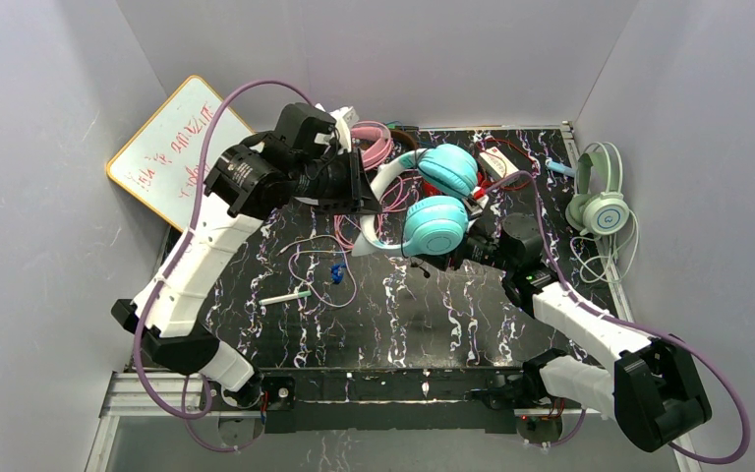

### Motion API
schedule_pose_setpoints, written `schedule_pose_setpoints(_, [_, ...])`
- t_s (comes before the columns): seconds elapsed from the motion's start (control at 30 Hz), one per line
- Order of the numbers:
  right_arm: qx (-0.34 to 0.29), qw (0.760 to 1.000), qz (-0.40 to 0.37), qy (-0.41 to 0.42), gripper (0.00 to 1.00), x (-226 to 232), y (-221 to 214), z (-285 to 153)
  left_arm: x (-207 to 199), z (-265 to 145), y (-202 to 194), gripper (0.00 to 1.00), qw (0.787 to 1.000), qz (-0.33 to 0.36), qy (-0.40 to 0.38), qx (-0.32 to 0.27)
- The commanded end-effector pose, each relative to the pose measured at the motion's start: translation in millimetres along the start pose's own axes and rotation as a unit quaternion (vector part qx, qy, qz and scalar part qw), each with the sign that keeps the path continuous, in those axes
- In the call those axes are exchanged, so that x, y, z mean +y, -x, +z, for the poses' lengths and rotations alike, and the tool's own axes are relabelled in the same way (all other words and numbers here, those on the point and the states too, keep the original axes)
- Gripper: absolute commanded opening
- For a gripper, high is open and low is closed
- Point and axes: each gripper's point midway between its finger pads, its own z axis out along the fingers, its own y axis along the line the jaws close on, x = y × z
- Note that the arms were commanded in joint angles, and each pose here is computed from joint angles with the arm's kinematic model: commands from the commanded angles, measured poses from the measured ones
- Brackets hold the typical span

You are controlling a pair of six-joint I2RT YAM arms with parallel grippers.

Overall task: Wrap the headphones
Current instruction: Wrap the headphones cable around the headphones.

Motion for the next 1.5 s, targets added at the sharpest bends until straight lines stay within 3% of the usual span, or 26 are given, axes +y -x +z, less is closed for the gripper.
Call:
schedule_pose_setpoints(0.0, [-0.017,0.999,-0.032,0.027,0.42,11,10,-1,-19,-36,11,0.00,0.999,0.007,-0.033,-0.040])
schedule_pose_setpoints(0.33, [-0.019,0.999,-0.045,0.001,0.50,6,6,-9,-6,-43,10,0.00,0.999,0.021,0.004,-0.041])
schedule_pose_setpoints(0.57, [-0.019,0.998,-0.061,-0.005,0.78,10,4,-18,3,-46,8,0.00,0.999,0.027,0.028,-0.038])
schedule_pose_setpoints(0.87, [-0.023,0.996,-0.067,-0.055,0.92,2,5,-30,4,-54,9,0.00,0.998,0.041,0.029,-0.046])
schedule_pose_setpoints(0.97, [-0.010,0.997,-0.078,-0.023,0.98,14,0,-31,2,-54,9,0.00,0.998,0.041,0.027,-0.043])
schedule_pose_setpoints(1.1, [0.014,0.995,-0.076,0.067,0.99,41,-7,-28,0,-54,10,0.00,0.998,0.041,0.022,-0.046])
schedule_pose_setpoints(1.47, [-0.022,0.995,-0.095,0.002,0.99,5,26,-2,-13,-58,20,0.00,0.997,0.043,0.000,-0.063])
